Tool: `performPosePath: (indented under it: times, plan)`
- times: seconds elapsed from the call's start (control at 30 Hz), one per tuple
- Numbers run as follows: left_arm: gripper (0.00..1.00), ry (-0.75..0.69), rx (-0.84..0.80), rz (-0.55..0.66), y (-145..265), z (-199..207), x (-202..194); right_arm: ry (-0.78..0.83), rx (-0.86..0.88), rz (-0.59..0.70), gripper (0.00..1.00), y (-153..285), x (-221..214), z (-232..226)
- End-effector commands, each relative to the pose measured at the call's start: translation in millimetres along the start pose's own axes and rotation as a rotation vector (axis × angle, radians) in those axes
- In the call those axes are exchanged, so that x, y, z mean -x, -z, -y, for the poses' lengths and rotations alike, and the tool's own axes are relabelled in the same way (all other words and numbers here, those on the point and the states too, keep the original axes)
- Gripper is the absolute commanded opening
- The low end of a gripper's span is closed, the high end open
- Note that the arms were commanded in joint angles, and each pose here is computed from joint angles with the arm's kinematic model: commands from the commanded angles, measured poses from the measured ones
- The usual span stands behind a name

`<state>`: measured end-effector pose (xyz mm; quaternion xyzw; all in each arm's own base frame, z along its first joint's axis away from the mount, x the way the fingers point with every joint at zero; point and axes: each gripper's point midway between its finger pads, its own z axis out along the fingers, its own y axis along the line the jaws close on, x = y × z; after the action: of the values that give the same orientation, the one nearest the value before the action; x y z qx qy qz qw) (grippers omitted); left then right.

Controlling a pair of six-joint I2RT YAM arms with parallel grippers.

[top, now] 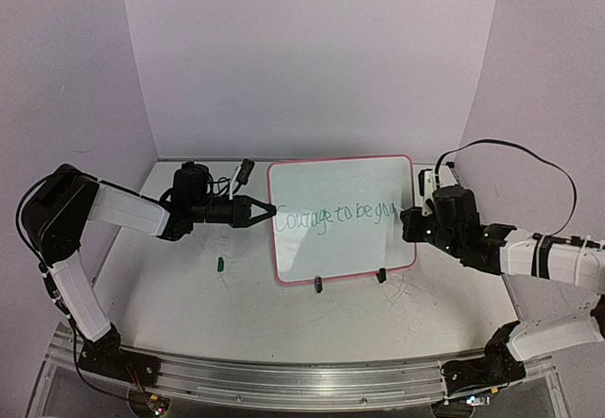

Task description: Write a sentence on the whiteboard

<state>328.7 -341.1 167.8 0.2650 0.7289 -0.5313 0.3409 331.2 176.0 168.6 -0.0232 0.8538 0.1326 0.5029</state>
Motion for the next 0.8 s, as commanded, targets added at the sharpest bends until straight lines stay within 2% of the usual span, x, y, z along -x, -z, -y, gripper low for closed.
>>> performPosePath:
  times: [0.0,0.3,0.77]
  plan:
    - [0.00,-0.029,0.024,0.006,-3.5,-2.6,2.9,-0.007,-0.031,0.037,0.00,-3.5,15.1,4.2]
    - [0.00,-0.030,0.023,0.007,-4.0,-2.3,3.9,-0.006,-0.033,0.048,0.00,-1.7,19.6,4.3]
    - [0.00,-0.029,0.028,0.008,-4.2,-3.7,3.7,0.003,0.000,-0.043,0.00,2.1,-11.1,5.8]
